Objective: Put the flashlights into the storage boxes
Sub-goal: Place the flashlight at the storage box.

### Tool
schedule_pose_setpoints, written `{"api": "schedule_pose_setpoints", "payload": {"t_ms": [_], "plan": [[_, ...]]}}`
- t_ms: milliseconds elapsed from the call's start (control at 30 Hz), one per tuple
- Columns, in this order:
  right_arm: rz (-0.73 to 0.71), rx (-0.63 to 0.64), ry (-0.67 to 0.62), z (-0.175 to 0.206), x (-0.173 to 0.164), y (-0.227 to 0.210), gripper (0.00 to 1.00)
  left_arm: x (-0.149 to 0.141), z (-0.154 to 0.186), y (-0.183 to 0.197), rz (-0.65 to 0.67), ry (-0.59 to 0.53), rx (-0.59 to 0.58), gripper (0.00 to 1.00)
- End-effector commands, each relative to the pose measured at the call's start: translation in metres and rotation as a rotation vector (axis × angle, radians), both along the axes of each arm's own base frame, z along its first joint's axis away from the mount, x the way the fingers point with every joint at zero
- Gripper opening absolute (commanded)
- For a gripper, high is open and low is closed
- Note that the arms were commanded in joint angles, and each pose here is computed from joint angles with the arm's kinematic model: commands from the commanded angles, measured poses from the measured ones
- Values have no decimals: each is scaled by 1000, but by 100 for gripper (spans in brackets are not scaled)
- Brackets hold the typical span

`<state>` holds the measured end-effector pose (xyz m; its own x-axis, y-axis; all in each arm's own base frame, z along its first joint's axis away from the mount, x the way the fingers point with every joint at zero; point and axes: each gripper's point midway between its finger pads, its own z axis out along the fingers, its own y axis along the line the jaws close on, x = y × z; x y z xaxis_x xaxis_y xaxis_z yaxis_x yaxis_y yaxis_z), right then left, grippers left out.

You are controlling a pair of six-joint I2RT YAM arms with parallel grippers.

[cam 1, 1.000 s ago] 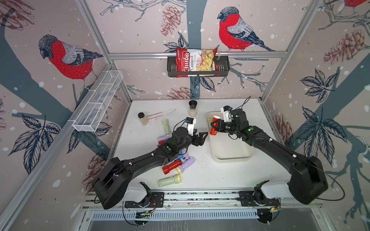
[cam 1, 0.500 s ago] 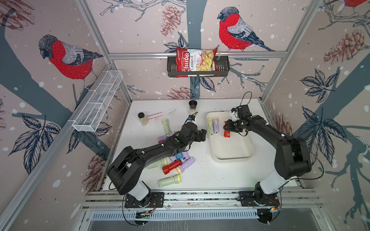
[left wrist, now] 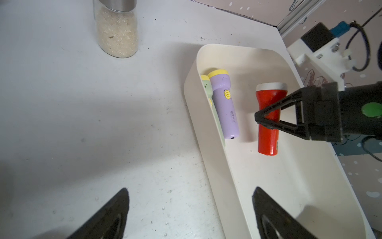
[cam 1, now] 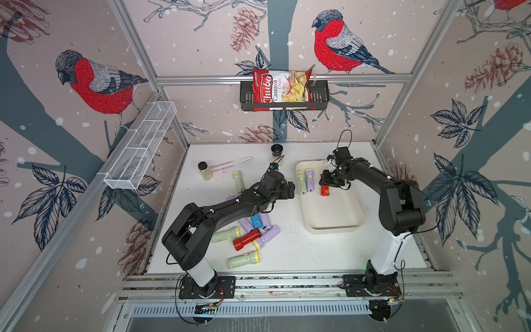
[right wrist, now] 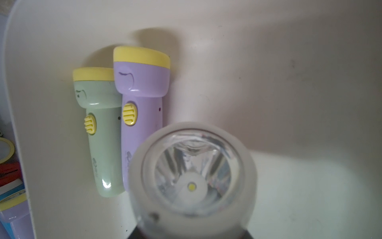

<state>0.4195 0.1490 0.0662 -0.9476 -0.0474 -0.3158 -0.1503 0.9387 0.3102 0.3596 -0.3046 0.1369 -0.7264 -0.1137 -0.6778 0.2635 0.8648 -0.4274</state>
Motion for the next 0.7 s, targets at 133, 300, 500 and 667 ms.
{"api": "schedule_pose_setpoints", "payload": {"t_ms": [133,300,500,667], "plan": [[17,65,10,-3,20,14,41,3,2,5,3,10,-31,92],[6,76,30,-9,26,15,50,4,2,9,8,11,-32,92],[3,89,26,-7,28,17,57,3,3,9,5,15,-40,92],[-11,75,-18,11,30,12,59,1,7,10,3,23,-51,90]]}}
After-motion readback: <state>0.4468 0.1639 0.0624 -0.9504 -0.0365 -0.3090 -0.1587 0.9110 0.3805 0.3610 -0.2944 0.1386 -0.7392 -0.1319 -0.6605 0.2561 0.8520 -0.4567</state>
